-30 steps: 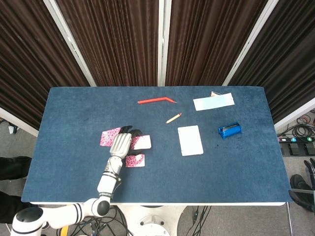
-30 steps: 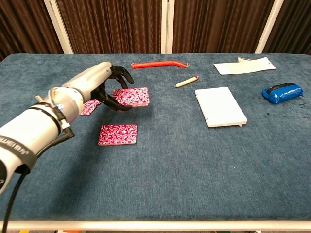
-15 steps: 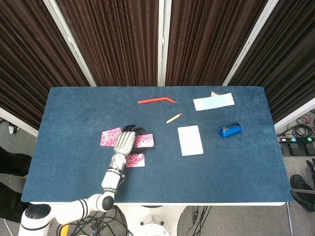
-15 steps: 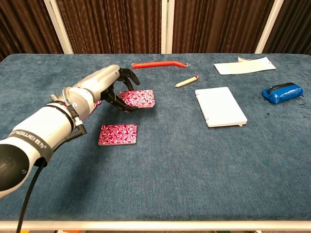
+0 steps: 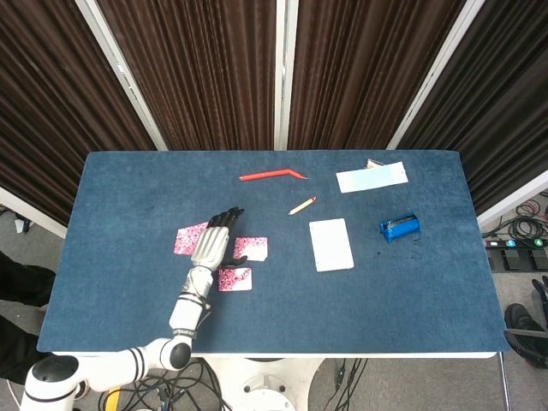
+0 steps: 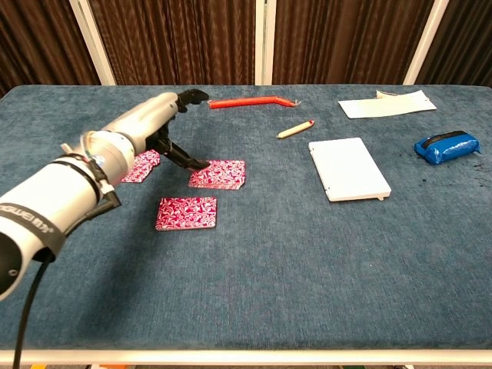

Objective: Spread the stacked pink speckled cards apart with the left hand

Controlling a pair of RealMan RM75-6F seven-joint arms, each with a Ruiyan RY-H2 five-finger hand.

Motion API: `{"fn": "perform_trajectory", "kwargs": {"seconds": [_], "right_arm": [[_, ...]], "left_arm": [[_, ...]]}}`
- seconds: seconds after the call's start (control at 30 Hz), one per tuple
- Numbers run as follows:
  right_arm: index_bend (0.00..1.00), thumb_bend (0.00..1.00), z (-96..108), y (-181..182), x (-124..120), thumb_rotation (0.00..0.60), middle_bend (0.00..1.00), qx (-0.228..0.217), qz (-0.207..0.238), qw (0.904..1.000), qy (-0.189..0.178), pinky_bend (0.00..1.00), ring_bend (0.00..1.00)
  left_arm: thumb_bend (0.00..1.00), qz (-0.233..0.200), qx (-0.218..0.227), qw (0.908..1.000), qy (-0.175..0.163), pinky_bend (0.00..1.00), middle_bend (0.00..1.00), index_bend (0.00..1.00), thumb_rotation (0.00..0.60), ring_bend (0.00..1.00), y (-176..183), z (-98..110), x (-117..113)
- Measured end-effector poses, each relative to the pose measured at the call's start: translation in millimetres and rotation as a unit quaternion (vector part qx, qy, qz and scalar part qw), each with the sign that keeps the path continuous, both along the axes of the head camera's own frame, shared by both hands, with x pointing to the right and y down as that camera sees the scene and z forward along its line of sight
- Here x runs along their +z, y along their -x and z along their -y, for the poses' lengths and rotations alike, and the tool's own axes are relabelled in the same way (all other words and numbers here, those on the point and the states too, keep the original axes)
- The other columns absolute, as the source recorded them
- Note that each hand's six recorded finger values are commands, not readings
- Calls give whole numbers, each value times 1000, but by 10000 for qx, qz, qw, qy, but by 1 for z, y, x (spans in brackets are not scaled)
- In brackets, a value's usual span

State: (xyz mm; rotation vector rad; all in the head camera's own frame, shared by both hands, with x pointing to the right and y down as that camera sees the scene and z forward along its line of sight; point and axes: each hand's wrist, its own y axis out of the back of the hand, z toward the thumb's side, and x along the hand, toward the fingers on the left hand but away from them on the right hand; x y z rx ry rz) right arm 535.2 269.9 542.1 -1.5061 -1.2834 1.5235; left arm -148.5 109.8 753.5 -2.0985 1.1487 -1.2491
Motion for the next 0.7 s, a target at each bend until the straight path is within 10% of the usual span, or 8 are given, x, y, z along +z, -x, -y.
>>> {"fn": "perform_trajectory", "kwargs": {"seconds": [0.4,0.7], "right_arm": [[0,118,-1,14,-4,600,0,-270,0,9996,-91,0,0],[0,116,-2,36,1,600,0,-600,110,9981,-34,0,0]], "left_arm": [[134,910,-74,9921,-861,113,80,93,600,24,103,15,-50],[124,1853,-25,9765,-1099,114,118,131,600,23,218,-40,-109]]}}
